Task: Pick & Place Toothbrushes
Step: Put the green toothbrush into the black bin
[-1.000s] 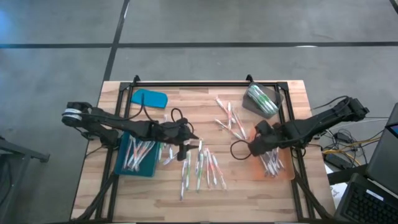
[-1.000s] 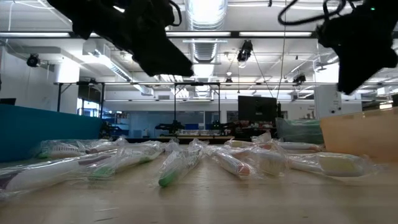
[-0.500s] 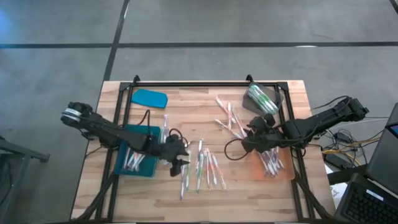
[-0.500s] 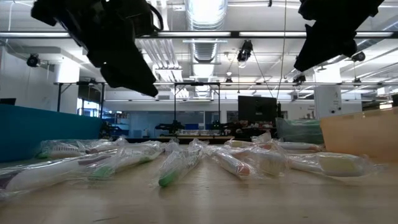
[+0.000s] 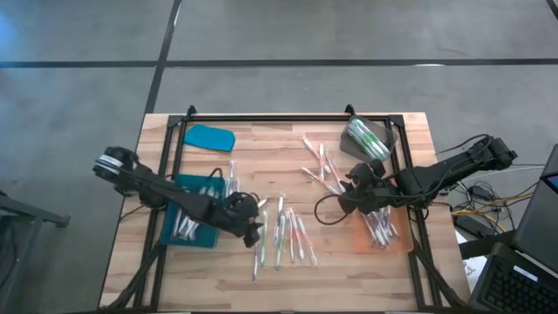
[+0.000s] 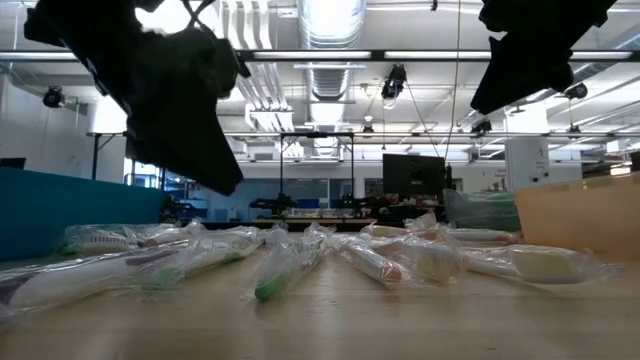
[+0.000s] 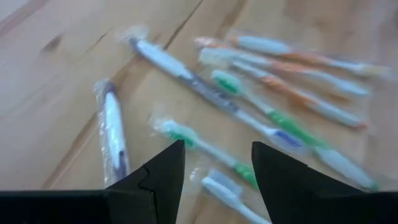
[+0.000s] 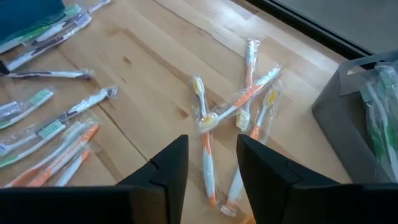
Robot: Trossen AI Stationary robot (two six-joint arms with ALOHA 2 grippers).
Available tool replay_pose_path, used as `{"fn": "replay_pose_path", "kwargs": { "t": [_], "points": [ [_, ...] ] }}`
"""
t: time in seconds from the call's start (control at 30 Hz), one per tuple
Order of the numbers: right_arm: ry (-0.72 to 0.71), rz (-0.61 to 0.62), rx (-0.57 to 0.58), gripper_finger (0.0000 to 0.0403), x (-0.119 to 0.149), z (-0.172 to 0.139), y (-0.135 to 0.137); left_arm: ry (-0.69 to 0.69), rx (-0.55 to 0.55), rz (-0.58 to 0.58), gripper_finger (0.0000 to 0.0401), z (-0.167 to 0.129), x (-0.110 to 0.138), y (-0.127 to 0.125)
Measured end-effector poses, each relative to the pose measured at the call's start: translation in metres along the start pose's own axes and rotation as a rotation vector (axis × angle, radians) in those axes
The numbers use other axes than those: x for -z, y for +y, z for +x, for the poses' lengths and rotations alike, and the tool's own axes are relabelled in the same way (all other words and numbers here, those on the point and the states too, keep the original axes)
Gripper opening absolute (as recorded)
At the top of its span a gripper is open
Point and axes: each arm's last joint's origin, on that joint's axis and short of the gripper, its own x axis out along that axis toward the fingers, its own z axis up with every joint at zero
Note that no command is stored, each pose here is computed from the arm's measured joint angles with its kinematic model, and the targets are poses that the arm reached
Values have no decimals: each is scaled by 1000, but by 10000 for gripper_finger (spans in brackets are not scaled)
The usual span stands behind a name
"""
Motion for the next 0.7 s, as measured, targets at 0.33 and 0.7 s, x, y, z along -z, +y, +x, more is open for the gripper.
{"fn": "replay_pose_path", "kwargs": {
  "t": [0.33, 0.7],
  "points": [
    [1, -1, 1, 158, 0, 0, 0, 33, -92, -96, 190, 26, 5, 5],
    [1, -5, 1, 175, 0, 0, 0, 103, -102, -114, 190, 43, 13, 4]
  ]
}}
